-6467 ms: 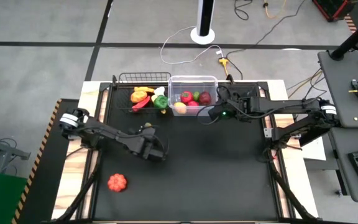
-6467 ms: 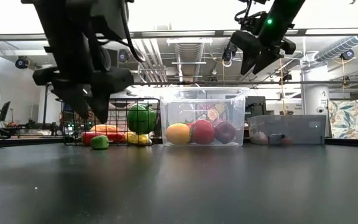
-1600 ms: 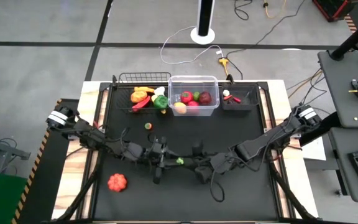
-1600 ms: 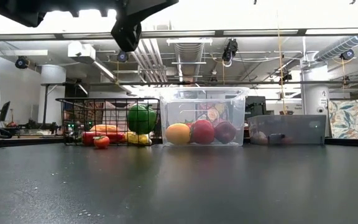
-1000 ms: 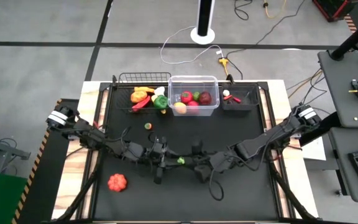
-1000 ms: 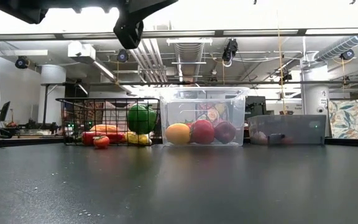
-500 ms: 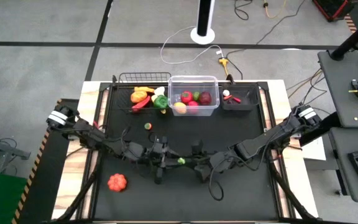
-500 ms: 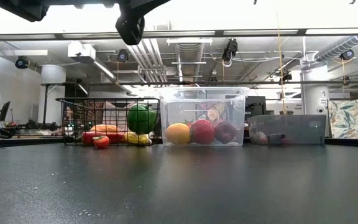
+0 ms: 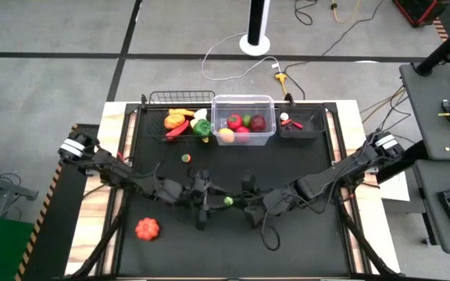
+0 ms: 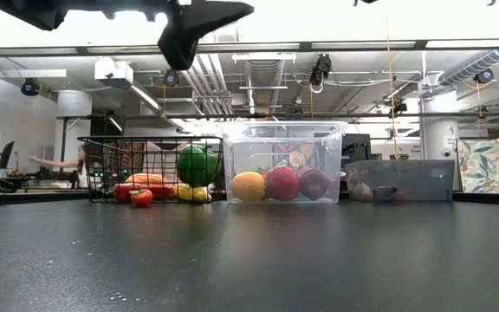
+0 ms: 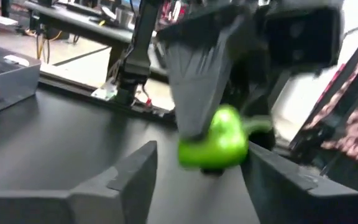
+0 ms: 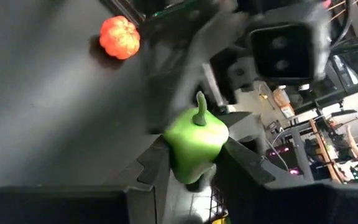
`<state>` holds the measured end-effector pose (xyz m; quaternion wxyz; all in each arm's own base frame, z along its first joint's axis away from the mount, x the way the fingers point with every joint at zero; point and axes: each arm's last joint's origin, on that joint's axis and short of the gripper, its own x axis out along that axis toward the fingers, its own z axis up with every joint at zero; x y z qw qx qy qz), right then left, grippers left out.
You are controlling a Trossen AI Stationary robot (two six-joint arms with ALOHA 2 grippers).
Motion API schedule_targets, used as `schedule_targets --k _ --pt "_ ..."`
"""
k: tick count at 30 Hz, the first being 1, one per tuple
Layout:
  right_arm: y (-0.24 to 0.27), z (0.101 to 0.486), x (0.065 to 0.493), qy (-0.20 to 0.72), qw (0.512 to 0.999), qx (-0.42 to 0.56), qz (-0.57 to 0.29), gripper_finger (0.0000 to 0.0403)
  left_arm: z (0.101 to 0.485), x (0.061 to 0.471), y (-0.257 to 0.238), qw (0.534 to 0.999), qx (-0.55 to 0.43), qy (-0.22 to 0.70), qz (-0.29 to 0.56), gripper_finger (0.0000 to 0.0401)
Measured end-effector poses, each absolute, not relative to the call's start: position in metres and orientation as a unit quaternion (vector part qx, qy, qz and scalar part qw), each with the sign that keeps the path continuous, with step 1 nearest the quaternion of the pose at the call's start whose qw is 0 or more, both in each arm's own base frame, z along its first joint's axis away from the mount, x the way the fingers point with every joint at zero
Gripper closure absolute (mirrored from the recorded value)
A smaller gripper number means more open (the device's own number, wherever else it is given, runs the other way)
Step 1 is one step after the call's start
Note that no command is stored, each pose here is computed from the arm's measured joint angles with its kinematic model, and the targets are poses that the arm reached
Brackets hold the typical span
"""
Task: Sort produce into baskets
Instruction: Put the small green bell pepper into the black bin
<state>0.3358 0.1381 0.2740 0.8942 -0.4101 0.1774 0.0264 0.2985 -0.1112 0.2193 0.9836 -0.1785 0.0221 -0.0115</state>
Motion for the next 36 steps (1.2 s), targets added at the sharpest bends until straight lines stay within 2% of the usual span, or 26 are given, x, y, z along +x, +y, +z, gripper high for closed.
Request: schedule_targets --k 4,8,14,22,25,30,36 --pt "0.137 0.282 0.333 0.165 0.9 -0.404 0.02 0.0298 0.21 0.297 -0.111 0.987 -0.147 0.07 -0.002 0.0161" --pt "0.134 0.286 0.33 0.171 0.899 -0.403 -0.022 0.0297 0.207 0.293 -0.109 0.983 -0.146 0.111 0.007 0.0143" --pt "0.11 0.305 0.328 0.194 0.889 -0.373 -0.18 0.0297 0.202 0.286 -0.107 0.972 -0.171 0.162 0.025 0.0141" --pt "0.055 0.336 0.324 0.218 0.898 -0.271 -0.268 0.0297 0.199 0.284 -0.106 0.962 -0.178 0.204 0.042 0.014" --pt "0.028 0.342 0.317 0.253 0.891 -0.219 -0.307 0.0297 0.203 0.284 -0.105 0.955 -0.167 0.231 0.084 0.014" --pt "-0.015 0.346 0.297 0.318 0.856 -0.126 -0.388 0.0297 0.211 0.28 -0.105 0.929 -0.143 0.297 0.17 0.014" --pt "-0.057 0.337 0.27 0.396 0.789 -0.04 -0.469 0.0297 0.216 0.269 -0.103 0.896 -0.131 0.346 0.244 0.014"
